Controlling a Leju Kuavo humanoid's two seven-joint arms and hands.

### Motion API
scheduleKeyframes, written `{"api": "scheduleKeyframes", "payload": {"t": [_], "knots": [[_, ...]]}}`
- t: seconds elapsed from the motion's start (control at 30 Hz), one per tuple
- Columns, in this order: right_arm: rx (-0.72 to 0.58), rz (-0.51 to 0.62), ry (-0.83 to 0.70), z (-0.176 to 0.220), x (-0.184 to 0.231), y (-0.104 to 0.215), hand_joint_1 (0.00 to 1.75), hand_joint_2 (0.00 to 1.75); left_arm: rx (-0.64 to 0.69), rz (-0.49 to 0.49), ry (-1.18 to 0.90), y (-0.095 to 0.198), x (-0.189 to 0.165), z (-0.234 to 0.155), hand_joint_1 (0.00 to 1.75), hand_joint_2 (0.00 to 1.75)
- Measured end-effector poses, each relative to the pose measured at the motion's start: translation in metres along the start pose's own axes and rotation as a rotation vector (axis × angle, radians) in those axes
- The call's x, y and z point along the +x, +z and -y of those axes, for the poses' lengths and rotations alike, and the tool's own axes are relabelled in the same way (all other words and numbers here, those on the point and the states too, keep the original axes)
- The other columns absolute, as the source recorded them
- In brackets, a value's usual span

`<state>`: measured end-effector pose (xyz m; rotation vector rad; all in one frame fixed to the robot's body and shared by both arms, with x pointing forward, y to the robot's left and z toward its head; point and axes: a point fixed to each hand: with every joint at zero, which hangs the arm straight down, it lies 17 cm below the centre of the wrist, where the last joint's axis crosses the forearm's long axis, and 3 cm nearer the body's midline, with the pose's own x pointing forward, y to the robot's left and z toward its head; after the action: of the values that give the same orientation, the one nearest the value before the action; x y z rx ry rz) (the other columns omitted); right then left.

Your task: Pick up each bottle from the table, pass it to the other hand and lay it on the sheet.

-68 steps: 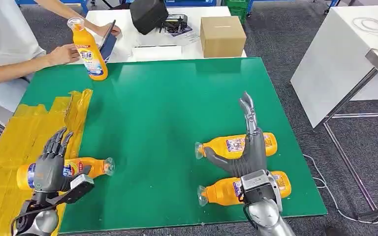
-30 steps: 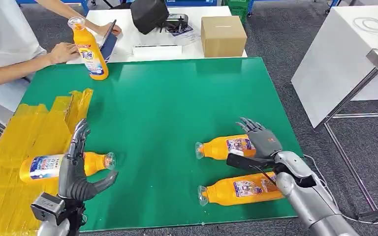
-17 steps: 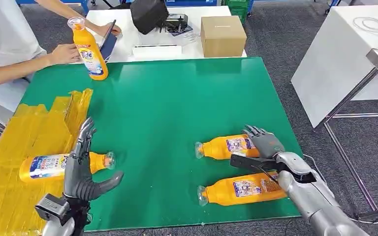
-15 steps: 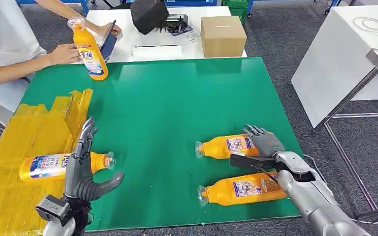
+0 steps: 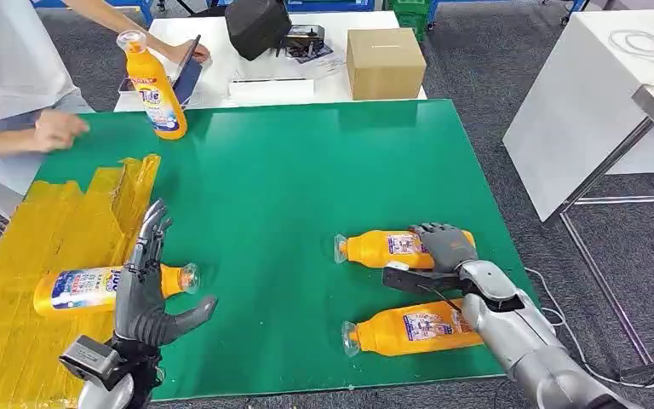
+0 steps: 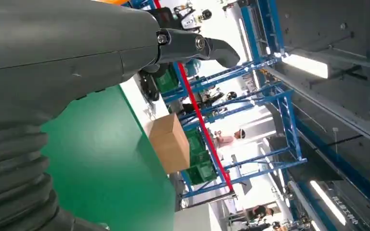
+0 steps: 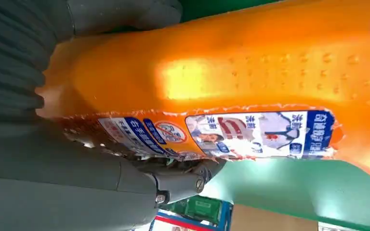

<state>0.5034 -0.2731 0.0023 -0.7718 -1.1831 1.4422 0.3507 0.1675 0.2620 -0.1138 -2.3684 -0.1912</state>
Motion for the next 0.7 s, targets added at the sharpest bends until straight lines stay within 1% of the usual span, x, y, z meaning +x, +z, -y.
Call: {"api": "scheduleKeyframes", "payload": {"t": [0.13,0.27,0.47,0.5,0.53,0.6,0.63,0.7], "knots": [[-0.008,-0.002,0.004,0.002,0.001,-0.001,1.75,1.75,-0.002,0.000,0.003,0.000,0.000,0.000,0.00,1.75],[-0.053,-0.009,0.004,0.008,0.004,-0.002,1.75,1.75,-0.011,-0.008,0.016,0.001,-0.001,0.002,0.00,1.75],[-0.079,-0.002,-0.008,0.010,0.014,-0.002,1.75,1.75,-0.016,-0.016,0.026,0.001,-0.002,0.004,0.00,1.75],[-0.099,0.000,-0.021,0.012,0.017,-0.001,1.75,1.75,-0.022,-0.032,0.047,0.001,-0.004,0.005,0.00,1.75],[-0.139,0.006,-0.050,0.016,0.024,0.001,1.75,1.75,-0.032,-0.081,0.117,0.002,-0.010,0.009,0.00,1.75],[-0.252,0.008,-0.126,0.033,0.034,0.009,1.75,1.75,-0.064,-0.214,0.284,0.007,-0.024,0.021,0.00,1.75],[-0.297,0.005,-0.157,0.041,0.037,0.014,1.75,1.75,-0.081,-0.244,0.323,0.009,-0.027,0.025,0.00,1.75],[-0.341,0.009,-0.199,0.048,0.046,0.020,1.75,1.75,-0.095,-0.262,0.344,0.010,-0.029,0.030,0.00,1.75]]}}
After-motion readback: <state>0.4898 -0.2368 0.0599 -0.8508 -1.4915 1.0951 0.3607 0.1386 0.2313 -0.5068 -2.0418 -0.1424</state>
